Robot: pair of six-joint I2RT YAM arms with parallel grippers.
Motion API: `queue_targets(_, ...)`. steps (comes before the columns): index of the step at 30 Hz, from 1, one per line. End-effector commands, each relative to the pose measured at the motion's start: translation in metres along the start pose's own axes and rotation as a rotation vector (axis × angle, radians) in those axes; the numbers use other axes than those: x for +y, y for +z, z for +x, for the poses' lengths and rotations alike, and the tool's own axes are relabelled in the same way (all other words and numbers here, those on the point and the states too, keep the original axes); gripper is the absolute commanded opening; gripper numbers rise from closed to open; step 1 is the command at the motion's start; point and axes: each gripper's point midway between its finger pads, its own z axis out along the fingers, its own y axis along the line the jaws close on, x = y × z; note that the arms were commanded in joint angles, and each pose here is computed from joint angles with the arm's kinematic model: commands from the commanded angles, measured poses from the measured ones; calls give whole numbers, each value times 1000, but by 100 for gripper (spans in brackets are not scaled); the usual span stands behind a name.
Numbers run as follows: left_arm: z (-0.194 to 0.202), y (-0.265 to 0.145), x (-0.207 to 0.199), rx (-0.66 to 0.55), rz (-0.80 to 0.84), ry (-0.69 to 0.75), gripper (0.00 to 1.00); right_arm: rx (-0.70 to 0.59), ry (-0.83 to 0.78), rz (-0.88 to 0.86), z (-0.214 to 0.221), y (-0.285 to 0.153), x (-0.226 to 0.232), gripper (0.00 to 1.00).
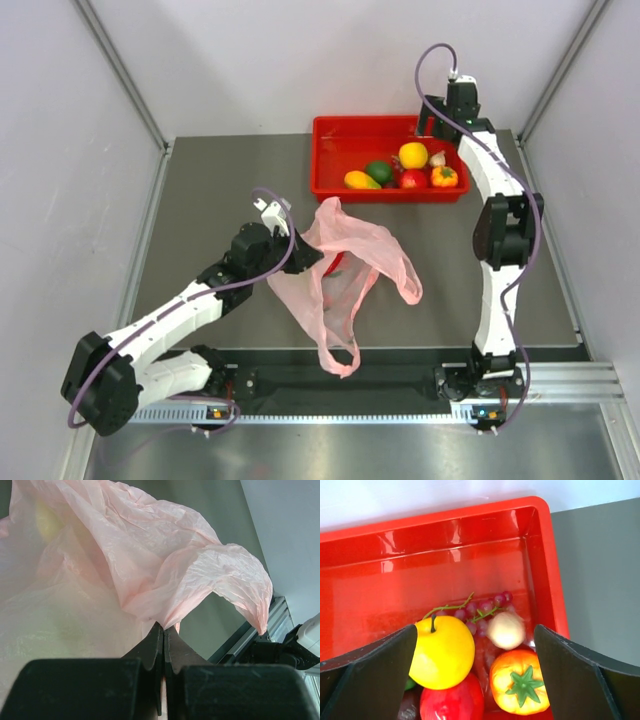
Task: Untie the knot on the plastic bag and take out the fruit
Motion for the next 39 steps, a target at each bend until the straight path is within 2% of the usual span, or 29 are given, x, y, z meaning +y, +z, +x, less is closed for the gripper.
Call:
queue_targets(1, -19, 0, -17, -57, 55, 28, 0, -88, 12, -34, -38, -40, 2, 100)
queue_targets(2, -20, 0, -17, -57, 57, 29, 0, -143, 15, -70, -58, -70, 8, 100)
queue_targets(3, -20, -1, -19, -60, 63, 30, 0, -100, 4, -81, -35, -75, 6, 99)
queue_targets(4, -20, -1, -19, -59, 64, 30, 0, -108, 1, -107, -35, -89, 10, 100)
queue_targets(5, -21, -1, -20, -60, 65, 30, 0, -175, -5, -196, -55, -130, 23, 100)
queue_targets(6, -21, -1, -19, -62, 63, 29, 0, -116, -27, -225, -25, -136, 25, 100)
queue_targets(7, -21, -1, -20, -63, 66, 29, 0, -106, -47, -270, -17, -153, 36, 100)
queue_targets(8, -21, -1, -19, -64, 66, 32, 0, -148, -65, -333, -23, -193, 47, 100)
queue_targets(9, -21, -1, -19, -63, 64, 33, 0, -97, -90, -354, 8, -199, 49, 99)
queue_targets(10, -22, -1, -19, -67, 64, 35, 0, -97, -123, -415, 27, -229, 62, 96)
queue_targets(11, -21, 0, -18, -62, 63, 39, 0, -144, -135, -448, 18, -252, 73, 93)
queue_targets(12, -21, 0, -18, -59, 62, 41, 0, -105, -157, -464, 46, -258, 78, 91)
queue_targets(13, -23, 0, -18, -62, 54, 41, 0, -94, -202, -534, 64, -278, 101, 87)
queue_targets(14, -24, -1, -18, -64, 51, 46, 0, -133, -219, -582, 67, -307, 108, 85)
queue_targets(15, -24, -2, -18, -61, 47, 49, 0, -85, -231, -609, 94, -312, 113, 82)
queue_targets(16, -27, -5, -18, -75, 42, 53, 0, -93, -260, -699, 105, -342, 129, 76)
queue_targets(18, -28, -7, -17, -79, 31, 67, 0, -45, -241, -746, 132, -355, 136, 66)
queue_targets(19, -27, -10, -15, -75, 20, 68, 0, -31, -255, -801, 144, -370, 146, 53)
queue_targets(20, -27, -11, -13, -77, 10, 76, 0, -39, -259, -843, 150, -385, 149, 48)
queue_targets(24, -25, -16, -6, -80, -23, 81, 0, -10, -298, -953, 191, -414, 170, 17)
queue_targets(25, -20, -19, -3, -62, -36, 76, 0, -3, -328, -1008, 204, -428, 182, 12)
queue_targets(27, -20, -21, -2, -65, -43, 68, 0, 8, -349, -1022, 222, -429, 191, 0)
queue_targets(30, -22, -25, -3, -71, -48, 62, 0, 50, -384, -1044, 256, -429, 208, 0)
queue_targets(34, -20, -27, 2, -57, -80, 62, 0, 35, -384, -1016, 282, -411, 228, 0)
queue_targets(39, -15, -29, 9, -41, -116, 56, 0, 19, -360, -899, 300, -370, 251, 15)
